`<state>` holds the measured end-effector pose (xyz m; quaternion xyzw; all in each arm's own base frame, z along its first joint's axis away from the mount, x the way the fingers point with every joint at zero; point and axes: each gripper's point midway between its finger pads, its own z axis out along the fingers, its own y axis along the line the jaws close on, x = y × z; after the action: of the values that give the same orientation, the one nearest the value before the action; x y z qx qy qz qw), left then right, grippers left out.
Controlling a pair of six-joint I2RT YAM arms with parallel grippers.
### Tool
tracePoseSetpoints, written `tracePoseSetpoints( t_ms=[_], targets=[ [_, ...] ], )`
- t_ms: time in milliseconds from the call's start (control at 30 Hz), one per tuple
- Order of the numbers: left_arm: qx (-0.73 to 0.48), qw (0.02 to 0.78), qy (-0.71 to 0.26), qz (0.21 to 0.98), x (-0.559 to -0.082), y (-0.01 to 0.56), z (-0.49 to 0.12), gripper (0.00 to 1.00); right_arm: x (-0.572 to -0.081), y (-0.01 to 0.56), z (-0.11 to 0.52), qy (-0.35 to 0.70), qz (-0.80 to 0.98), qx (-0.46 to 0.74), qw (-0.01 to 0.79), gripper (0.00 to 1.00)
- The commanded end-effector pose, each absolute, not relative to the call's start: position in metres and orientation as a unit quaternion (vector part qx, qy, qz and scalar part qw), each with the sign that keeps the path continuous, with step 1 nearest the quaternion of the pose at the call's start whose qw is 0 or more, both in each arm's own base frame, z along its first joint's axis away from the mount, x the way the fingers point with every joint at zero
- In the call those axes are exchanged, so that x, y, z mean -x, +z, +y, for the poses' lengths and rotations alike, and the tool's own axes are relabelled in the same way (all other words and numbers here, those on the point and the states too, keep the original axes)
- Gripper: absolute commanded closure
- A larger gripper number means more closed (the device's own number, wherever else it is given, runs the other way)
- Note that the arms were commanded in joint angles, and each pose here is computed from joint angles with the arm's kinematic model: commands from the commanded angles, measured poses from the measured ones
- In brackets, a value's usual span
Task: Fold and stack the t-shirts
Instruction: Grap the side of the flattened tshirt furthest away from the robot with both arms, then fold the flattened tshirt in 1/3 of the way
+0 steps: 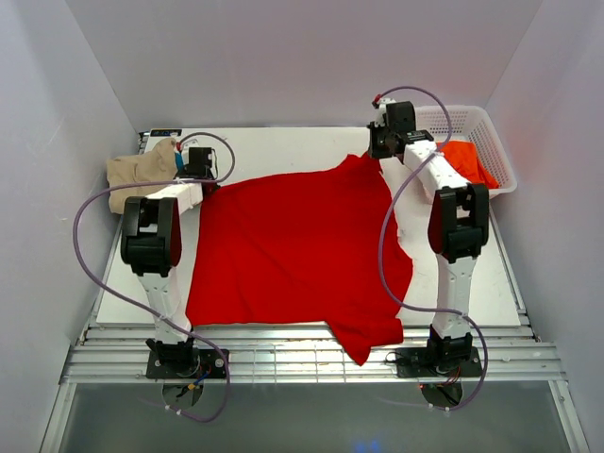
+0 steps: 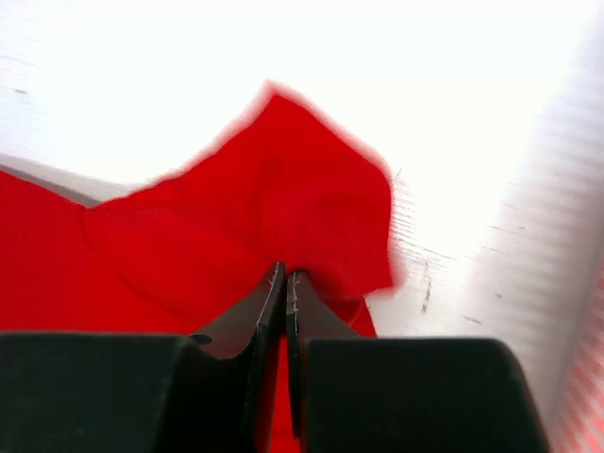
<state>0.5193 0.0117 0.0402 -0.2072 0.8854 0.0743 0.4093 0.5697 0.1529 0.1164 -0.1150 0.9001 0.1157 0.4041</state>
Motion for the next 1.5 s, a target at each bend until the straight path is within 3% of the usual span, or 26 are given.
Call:
tracePoseSetpoints(
  t_ms=[0,233,367,700,1000,1467],
  targets=[
    [0.219,0.507,0.013,0.834,-0.529,0.135,0.004,1.0,-0.563,0.201,0.158,0.108,0.857,0.129,0.487,0.92],
    [0.229,0.514,-0.019,0.826,-0.497,0.147,-0.003,1.0,-0.504,0.182,0.155,0.094,0.881,0.136,0.443,0.92],
    [0.228,0.485,-0.03,0.843,-0.472,0.129,-0.009,1.0,-0.455,0.145,0.153,0.093,0.904,0.144,0.392,0.92],
    [0.242,0.42,0.001,0.875,-0.429,0.086,-0.002,1.0,-0.377,0.135,0.145,0.047,0.917,0.134,0.373,0.92],
    [0.278,0.386,0.065,0.877,-0.405,0.072,0.02,1.0,-0.344,0.128,0.141,0.024,0.926,0.131,0.353,0.92],
    [0.299,0.362,0.087,0.879,-0.376,0.057,0.027,1.0,-0.309,0.081,0.13,-0.018,0.952,0.128,0.277,0.92]
  ],
)
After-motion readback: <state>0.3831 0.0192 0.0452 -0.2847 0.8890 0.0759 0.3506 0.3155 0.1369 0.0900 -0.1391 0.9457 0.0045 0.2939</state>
